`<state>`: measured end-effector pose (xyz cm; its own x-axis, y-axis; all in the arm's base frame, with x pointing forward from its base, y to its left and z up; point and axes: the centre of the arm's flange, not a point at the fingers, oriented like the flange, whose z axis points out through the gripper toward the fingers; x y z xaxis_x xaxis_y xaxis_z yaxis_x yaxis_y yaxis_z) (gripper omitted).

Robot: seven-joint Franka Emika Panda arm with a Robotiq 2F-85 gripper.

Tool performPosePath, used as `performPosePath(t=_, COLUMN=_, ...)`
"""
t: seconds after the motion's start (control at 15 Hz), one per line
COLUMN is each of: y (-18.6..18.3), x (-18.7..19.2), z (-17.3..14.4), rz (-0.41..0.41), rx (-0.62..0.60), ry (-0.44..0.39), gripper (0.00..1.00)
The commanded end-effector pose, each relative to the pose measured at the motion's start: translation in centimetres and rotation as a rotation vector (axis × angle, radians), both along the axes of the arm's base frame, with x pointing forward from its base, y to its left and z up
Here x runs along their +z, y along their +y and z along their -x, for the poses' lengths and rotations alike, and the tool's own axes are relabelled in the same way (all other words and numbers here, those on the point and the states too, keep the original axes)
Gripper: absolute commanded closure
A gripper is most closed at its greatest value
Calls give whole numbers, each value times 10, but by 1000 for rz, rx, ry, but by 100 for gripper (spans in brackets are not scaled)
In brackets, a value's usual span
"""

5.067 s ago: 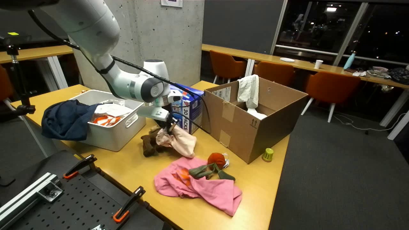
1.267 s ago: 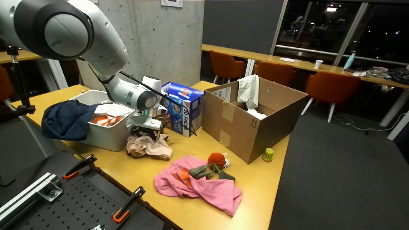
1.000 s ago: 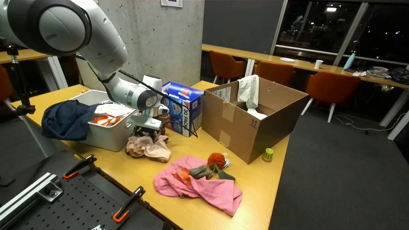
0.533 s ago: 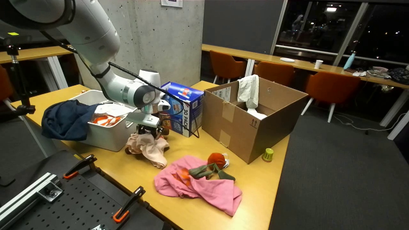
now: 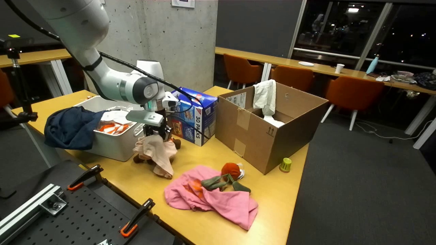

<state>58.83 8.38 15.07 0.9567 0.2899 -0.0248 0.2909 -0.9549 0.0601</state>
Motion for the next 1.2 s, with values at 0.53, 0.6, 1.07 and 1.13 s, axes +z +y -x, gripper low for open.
performPosePath(t=0.53, y=22, x=20, z=-30, rz=-11, rx=97, ry=-18, gripper=100)
performPosePath(t=0.6, y=27, x=14, z=-32, rz=-16, rx=112, ry=-14, gripper=100)
performPosePath(t=1.07, y=39, x=-4, z=-19, rz=-21, rx=140, ry=-12, gripper=60)
performPosePath(t=1.13, y=36, x=0, z=-13, rz=-16, rx=135, ry=-24, gripper=54)
